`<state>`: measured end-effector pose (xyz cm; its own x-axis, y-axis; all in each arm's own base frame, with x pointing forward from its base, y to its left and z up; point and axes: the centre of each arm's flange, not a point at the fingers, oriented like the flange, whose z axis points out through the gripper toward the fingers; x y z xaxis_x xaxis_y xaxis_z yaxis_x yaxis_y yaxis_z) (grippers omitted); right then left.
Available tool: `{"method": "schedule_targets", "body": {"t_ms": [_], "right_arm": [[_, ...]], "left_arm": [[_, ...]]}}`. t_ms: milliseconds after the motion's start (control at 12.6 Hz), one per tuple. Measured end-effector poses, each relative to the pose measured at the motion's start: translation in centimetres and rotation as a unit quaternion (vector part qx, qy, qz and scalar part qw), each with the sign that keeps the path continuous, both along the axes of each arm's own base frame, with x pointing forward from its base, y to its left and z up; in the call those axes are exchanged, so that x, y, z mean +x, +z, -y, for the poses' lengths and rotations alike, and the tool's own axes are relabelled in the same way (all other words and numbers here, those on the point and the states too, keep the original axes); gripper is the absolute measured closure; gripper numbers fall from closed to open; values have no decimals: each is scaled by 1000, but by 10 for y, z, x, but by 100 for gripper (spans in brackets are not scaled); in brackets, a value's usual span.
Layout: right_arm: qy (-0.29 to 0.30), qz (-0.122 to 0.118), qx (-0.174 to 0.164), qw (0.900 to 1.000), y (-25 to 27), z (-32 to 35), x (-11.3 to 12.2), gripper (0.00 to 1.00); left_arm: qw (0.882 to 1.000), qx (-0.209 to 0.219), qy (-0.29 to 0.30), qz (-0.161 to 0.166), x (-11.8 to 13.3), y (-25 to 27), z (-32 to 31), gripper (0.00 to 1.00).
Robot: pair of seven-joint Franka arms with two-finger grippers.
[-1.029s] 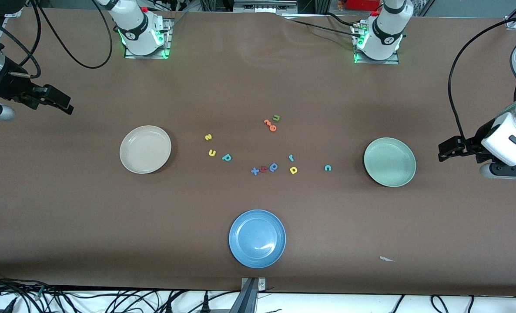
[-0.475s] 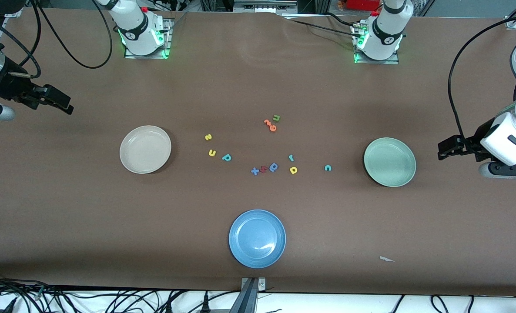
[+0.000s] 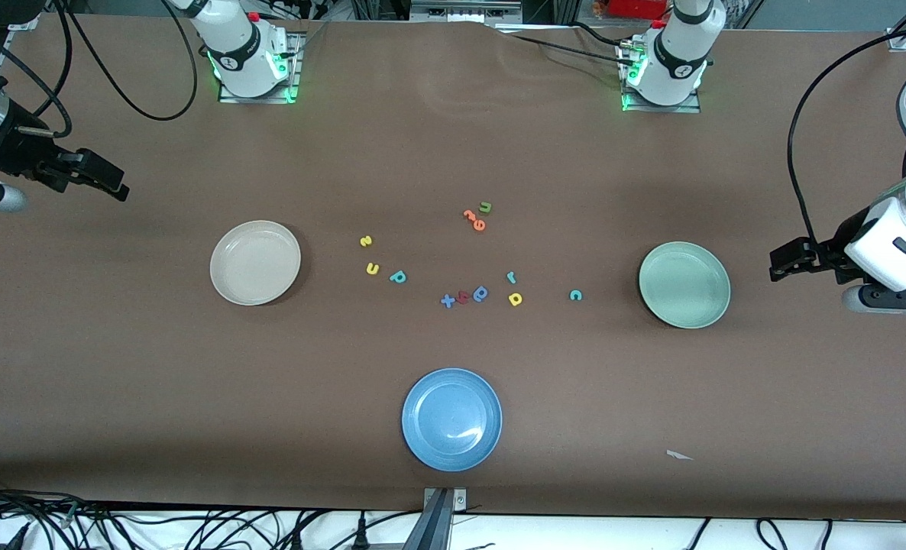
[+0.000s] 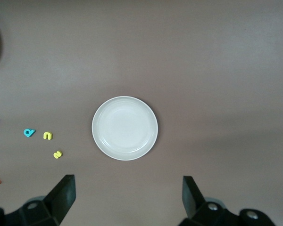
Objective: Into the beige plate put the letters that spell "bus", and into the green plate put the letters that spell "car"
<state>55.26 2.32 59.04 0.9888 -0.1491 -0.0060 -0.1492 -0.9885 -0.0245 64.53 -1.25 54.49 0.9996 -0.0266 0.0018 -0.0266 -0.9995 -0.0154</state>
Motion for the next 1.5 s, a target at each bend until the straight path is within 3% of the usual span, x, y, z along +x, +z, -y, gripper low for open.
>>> {"method": "schedule_targets", "body": {"t_ms": [871, 1029, 1346, 1504], "right_arm": [[10, -3, 0, 1000, -2, -11, 0, 0], [25, -18, 0, 1000, -18, -28, 5, 0], [92, -86, -3, 992, -107, -110, 23, 0], [129, -95, -3, 987, -165, -164, 33, 0]], "left_arm": [[1000, 1, 10, -4, -1, -1, -13, 0], [1000, 1, 11, -5, -1, -1, -13, 0], [1000, -1, 5, -22, -4, -5, -6, 0], [999, -29, 10, -26, -5, -7, 13, 0]]}}
